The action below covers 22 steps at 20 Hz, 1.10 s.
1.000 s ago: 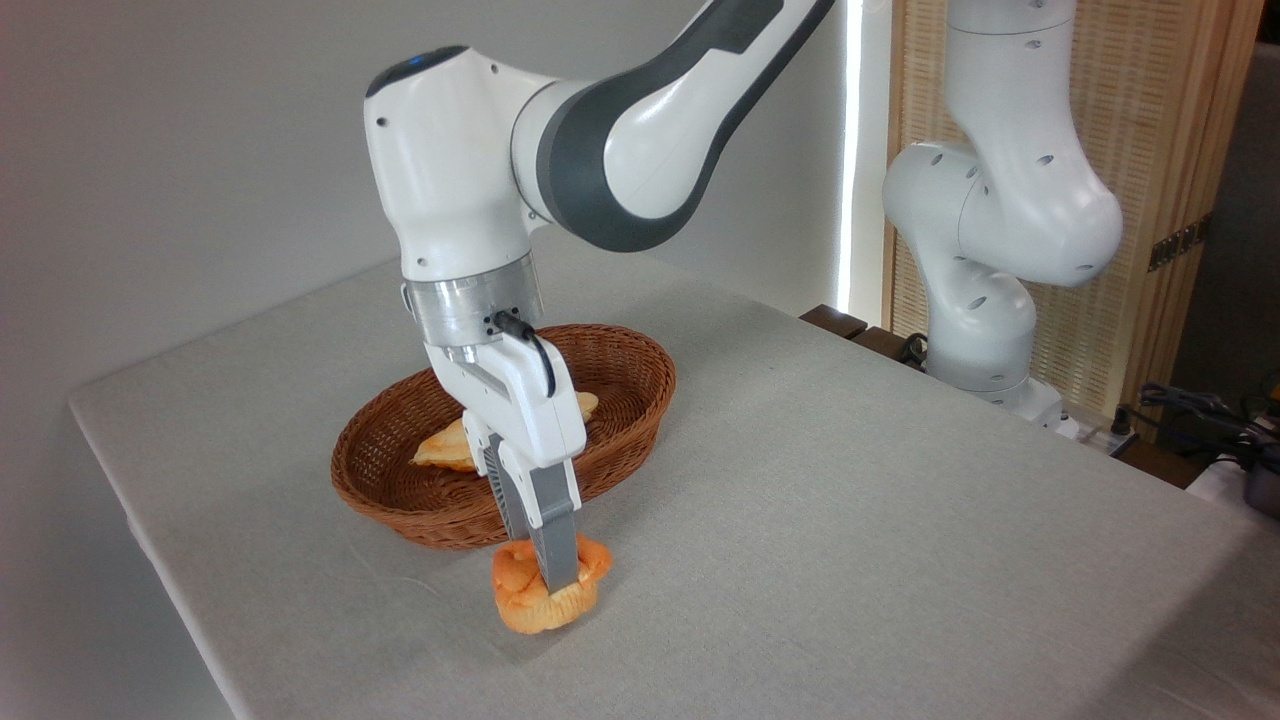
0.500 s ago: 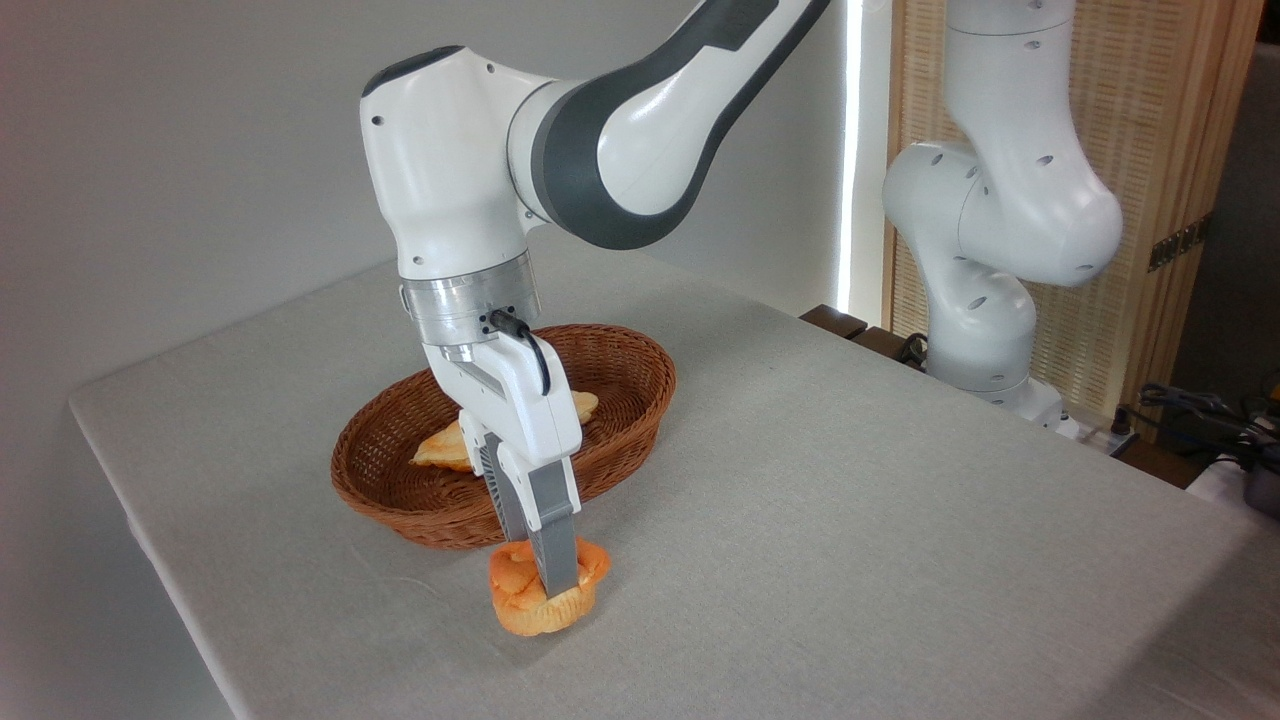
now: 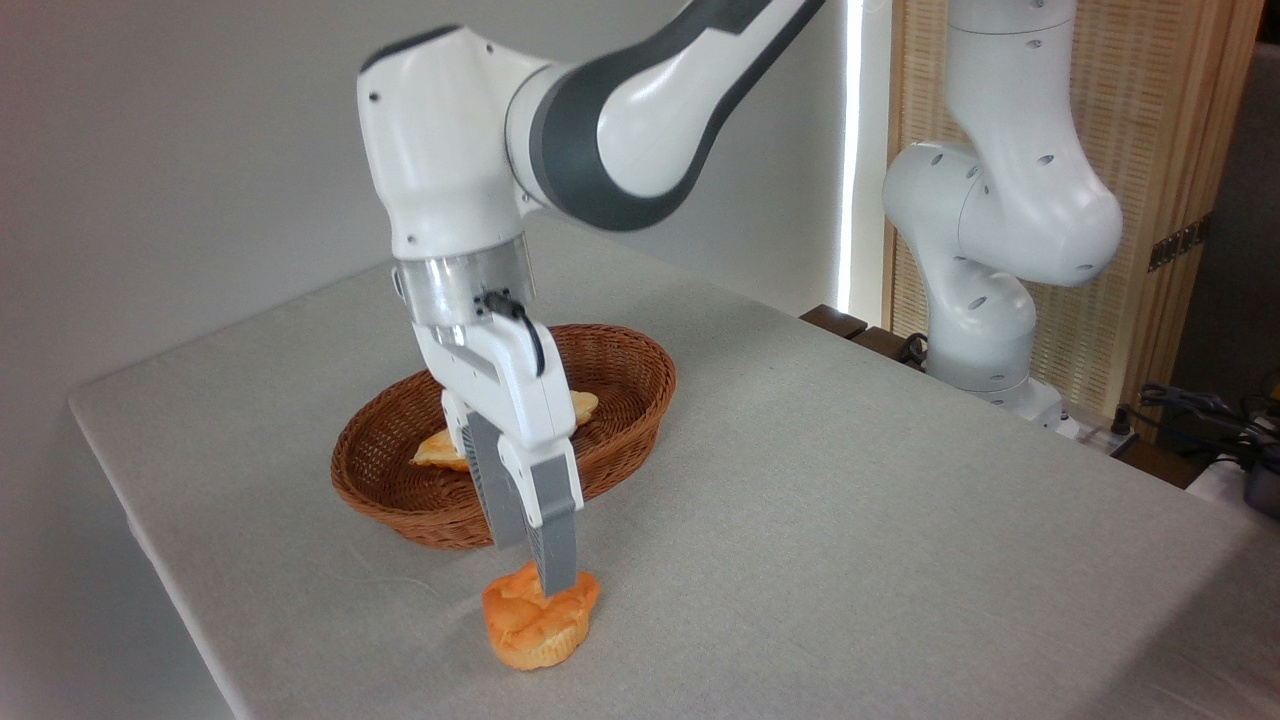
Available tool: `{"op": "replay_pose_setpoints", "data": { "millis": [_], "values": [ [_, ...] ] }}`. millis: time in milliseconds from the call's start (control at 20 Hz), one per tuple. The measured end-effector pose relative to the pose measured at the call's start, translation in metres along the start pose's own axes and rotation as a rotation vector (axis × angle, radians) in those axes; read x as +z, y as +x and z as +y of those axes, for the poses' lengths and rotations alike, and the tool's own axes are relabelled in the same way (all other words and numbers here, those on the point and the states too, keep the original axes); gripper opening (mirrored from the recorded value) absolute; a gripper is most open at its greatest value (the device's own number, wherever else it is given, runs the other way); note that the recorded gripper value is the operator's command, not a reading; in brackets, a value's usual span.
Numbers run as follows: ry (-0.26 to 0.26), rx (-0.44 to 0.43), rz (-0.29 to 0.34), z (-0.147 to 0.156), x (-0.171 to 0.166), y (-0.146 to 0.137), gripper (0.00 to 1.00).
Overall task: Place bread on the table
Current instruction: 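Open the gripper, release the bread, and raise the gripper away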
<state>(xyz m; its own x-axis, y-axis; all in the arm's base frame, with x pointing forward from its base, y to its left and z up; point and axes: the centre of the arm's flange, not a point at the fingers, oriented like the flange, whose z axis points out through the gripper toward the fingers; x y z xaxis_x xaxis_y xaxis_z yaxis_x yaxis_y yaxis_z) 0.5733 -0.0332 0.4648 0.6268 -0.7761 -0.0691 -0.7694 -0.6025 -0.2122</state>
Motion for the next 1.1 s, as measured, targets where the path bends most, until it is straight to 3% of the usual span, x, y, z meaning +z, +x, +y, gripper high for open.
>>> {"op": "replay_pose_setpoints", "data": {
  "millis": [100, 350, 500, 700, 1100],
  "values": [
    [-0.011, -0.032, 0.004, -0.003, -0.025, -0.006, 1.0],
    [-0.178, -0.113, 0.037, -0.003, -0.113, -0.021, 1.0],
    [-0.243, -0.111, 0.065, 0.008, -0.153, -0.024, 1.0],
    [-0.256, -0.087, 0.07, 0.019, -0.158, -0.013, 1.0],
    [-0.258, -0.118, 0.068, 0.005, -0.154, -0.023, 1.0]
  ]
}}
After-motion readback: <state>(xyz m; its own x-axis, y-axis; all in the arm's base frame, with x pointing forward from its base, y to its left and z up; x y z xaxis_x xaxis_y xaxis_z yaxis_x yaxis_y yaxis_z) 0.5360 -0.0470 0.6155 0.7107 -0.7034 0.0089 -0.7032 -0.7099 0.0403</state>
